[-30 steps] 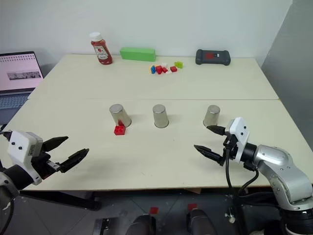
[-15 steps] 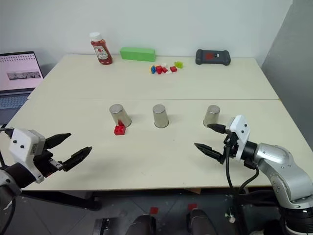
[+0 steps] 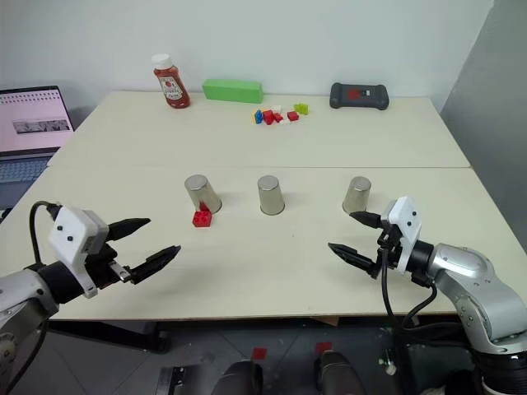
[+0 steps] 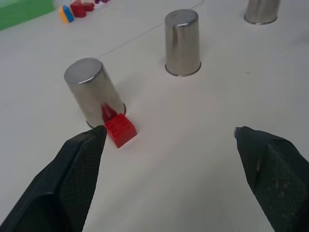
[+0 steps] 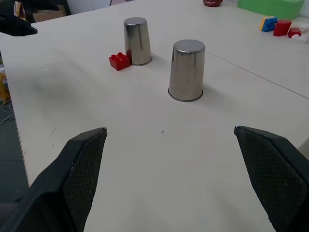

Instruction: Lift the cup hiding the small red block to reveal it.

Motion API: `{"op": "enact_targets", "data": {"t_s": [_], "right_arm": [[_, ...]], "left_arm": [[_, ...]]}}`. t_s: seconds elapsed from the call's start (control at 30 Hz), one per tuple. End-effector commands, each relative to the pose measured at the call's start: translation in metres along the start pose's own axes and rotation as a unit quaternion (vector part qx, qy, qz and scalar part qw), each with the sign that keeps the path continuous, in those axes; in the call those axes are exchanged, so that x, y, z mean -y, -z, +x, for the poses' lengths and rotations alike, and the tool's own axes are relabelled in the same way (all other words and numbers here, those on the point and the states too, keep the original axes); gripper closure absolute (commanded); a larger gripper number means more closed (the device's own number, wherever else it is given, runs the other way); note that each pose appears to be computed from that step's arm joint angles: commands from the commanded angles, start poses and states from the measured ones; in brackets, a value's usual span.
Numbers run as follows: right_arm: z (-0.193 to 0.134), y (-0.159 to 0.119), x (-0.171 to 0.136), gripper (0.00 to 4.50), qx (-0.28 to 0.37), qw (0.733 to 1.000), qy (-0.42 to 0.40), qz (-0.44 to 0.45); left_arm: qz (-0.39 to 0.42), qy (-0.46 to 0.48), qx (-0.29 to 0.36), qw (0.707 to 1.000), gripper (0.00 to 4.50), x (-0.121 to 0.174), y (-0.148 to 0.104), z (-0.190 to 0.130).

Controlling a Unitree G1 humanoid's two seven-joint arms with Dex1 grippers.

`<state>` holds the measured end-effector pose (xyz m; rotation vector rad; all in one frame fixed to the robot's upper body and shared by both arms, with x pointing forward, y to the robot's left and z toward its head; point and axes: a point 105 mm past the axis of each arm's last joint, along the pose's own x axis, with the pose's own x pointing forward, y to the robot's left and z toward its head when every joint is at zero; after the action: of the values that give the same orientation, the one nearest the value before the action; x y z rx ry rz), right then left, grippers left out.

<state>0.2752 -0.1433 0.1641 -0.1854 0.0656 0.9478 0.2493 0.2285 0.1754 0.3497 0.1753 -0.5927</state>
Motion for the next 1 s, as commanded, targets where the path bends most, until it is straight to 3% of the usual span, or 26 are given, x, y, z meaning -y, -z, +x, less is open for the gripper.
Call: {"op": "enact_targets", "data": {"t_s": [0.03, 1.0], "right_arm": [[-0.008, -0.014, -0.003, 0.00, 0.018, 0.999, -0.003, -0.029], [0.001, -0.021, -0.002, 0.00, 0.026, 0.999, -0.029, -0.029]], "left_arm": [[0.021, 0.008, -0.012, 1.000, 0.02, -0.002, -0.002, 0.000], [-0.010, -0.047, -0.020, 0.999, 0.02, -0.013, 0.010, -0.012]]}}
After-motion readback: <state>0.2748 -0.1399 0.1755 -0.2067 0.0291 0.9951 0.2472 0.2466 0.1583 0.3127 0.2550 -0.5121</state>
